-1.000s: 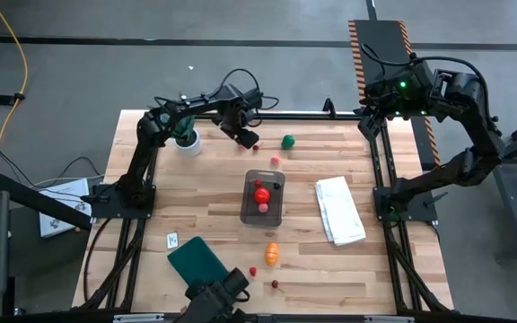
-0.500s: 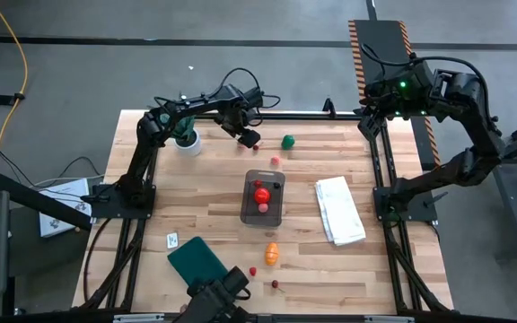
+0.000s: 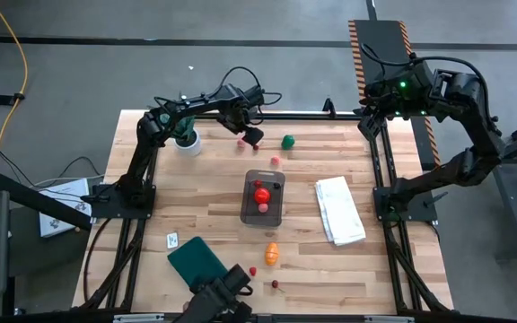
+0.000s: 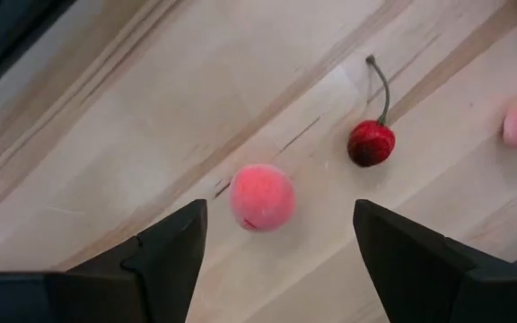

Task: Pick and placing Produce into tupperware
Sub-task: Put the pink peach into the transparent black bin

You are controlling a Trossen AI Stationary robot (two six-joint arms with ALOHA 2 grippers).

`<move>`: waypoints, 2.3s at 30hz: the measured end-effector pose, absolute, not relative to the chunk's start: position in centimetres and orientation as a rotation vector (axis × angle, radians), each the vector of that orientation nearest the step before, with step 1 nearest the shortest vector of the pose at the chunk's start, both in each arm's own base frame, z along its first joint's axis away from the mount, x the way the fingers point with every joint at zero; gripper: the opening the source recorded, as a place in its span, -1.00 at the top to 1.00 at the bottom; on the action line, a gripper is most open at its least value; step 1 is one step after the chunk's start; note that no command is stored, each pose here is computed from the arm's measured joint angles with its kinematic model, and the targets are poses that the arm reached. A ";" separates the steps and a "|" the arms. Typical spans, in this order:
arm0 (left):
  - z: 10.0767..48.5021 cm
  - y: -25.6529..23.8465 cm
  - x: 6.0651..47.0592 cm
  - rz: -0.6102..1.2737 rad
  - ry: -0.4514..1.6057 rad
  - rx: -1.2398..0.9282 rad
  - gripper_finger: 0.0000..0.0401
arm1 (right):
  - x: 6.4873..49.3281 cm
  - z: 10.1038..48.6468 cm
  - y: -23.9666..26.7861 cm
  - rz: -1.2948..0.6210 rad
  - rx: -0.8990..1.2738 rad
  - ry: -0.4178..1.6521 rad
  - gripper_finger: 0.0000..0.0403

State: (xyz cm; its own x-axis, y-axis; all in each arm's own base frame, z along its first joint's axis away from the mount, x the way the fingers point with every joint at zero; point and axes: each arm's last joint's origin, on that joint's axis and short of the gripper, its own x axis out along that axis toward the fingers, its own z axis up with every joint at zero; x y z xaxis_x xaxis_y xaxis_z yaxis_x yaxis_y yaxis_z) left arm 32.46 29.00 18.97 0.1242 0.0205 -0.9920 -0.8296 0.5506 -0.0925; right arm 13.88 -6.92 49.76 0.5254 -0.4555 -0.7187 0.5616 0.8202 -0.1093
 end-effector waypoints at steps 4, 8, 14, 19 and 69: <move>19.0 29.5 32.1 0.747 1.298 -0.797 -0.35 | 13.9 49.8 -6.9 -0.611 0.142 0.815 0.31; 19.0 29.9 31.6 0.762 1.301 -0.813 -0.35 | 13.9 49.8 -6.9 -0.611 0.142 0.815 0.31; 19.0 30.1 31.4 0.783 1.292 -0.831 -0.35 | 13.9 49.8 -6.9 -0.610 0.142 0.816 0.31; 19.0 30.0 31.5 0.780 1.293 -0.828 -0.33 | 13.9 49.8 -6.9 -0.611 0.142 0.815 0.31; 15.8 29.8 32.4 0.715 1.358 -0.888 -0.19 | 13.9 49.8 -6.9 -0.612 0.145 0.814 0.31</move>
State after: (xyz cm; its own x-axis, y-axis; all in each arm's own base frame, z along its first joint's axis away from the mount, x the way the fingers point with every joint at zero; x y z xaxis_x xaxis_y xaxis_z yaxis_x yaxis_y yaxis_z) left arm 32.37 29.85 15.84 0.1005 -0.0657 -0.9928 -0.8554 0.5038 -0.1200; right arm 13.88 -6.91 49.76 0.5255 -0.4553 -0.7187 0.5632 0.8193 -0.1073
